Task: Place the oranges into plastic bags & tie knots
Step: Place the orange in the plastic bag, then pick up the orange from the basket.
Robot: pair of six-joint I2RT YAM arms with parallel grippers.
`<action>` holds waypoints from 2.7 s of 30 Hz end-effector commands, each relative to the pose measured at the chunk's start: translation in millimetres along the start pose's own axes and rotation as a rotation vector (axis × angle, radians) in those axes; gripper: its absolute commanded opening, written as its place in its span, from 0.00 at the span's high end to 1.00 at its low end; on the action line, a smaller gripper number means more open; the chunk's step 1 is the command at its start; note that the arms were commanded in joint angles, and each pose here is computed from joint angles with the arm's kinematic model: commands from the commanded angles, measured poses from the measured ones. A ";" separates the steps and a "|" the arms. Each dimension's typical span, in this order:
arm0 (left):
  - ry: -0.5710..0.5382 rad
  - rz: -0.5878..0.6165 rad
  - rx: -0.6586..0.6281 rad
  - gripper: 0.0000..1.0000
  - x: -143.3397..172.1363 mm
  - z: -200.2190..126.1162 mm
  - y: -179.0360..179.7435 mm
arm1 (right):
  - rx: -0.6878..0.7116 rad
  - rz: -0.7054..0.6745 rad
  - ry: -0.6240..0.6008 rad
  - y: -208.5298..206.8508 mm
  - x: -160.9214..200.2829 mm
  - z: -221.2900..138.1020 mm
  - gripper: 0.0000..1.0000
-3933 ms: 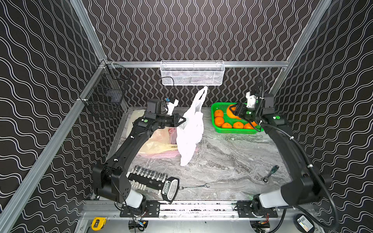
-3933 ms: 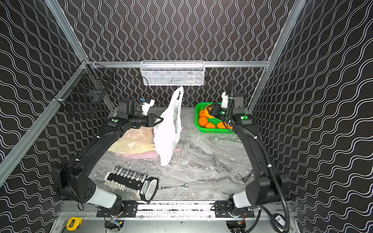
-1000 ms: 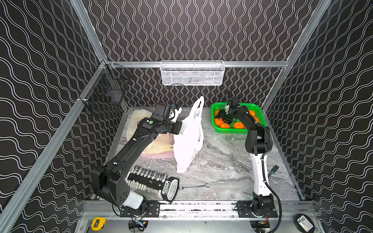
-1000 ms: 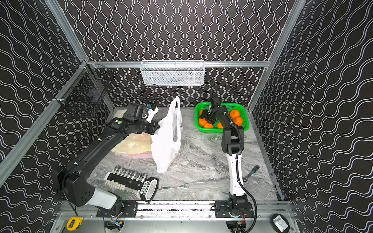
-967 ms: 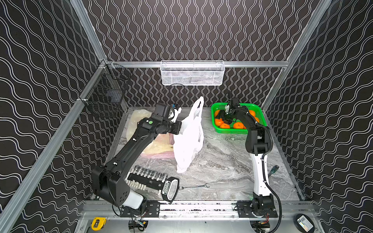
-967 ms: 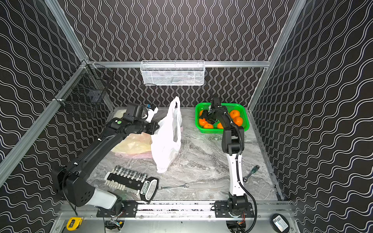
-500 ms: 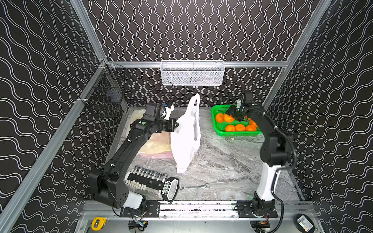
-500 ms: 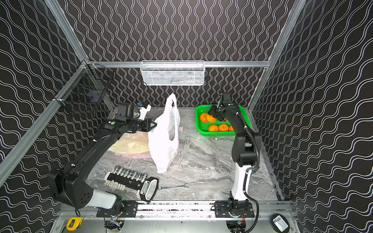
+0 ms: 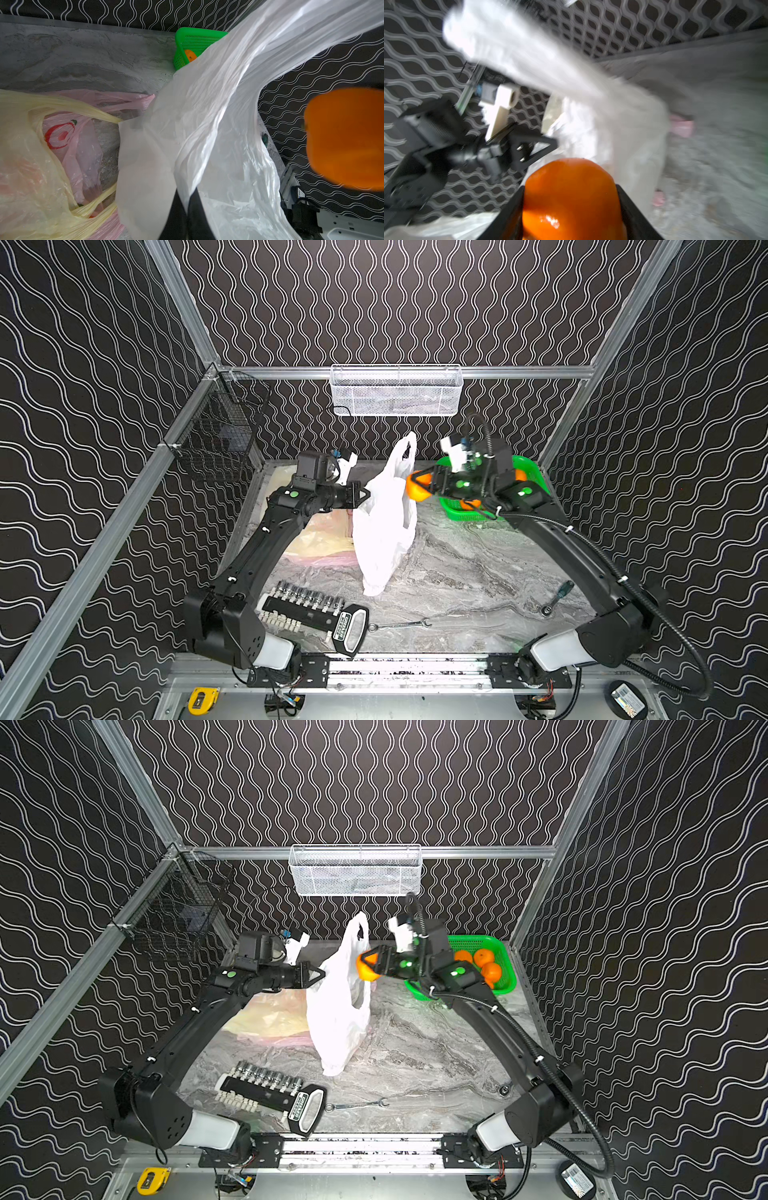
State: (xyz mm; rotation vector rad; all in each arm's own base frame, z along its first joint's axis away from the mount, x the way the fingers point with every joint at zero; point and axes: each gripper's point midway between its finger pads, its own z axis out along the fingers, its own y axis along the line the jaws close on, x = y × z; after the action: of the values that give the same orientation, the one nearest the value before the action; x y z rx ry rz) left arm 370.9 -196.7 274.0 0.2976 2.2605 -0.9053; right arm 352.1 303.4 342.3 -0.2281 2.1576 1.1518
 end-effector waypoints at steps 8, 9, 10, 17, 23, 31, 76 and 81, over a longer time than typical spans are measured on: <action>-0.043 -0.004 0.028 1.00 -3.8 -9.0 -6.9 | 0.042 -0.004 0.032 -8.2 10.6 46.6 0.07; -0.045 -0.005 0.021 1.00 -4.2 -9.9 -5.9 | 0.046 -0.021 0.021 -7.0 9.5 40.1 0.06; -0.044 -0.006 0.014 1.00 -4.2 -10.0 -4.5 | 0.063 -0.038 0.003 -7.6 7.4 33.5 0.05; 0.005 0.013 -0.149 1.00 -2.0 -11.4 21.2 | 0.395 -0.093 -0.201 -71.6 -3.2 -42.1 0.07; 0.060 0.127 -0.251 1.00 6.7 -12.3 19.6 | 0.686 0.156 -0.212 -211.9 -6.9 -96.2 0.07; 0.080 0.173 -0.279 1.00 12.6 -5.8 11.4 | 0.837 0.260 -0.002 -326.0 -14.4 -70.0 0.07; 0.003 -0.009 0.042 1.00 3.4 -7.8 -14.7 | 0.664 0.175 -0.087 -263.7 -53.5 -61.8 0.42; -0.021 -0.025 0.089 1.00 -0.1 -10.1 -16.6 | 0.356 0.025 -0.172 -142.6 -47.3 -70.5 0.43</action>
State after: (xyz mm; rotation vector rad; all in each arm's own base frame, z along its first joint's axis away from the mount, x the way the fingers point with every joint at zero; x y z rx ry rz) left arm 357.8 -193.3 274.0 0.2787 2.2825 -0.9192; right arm 434.3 115.9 260.1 0.2011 2.3093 0.5531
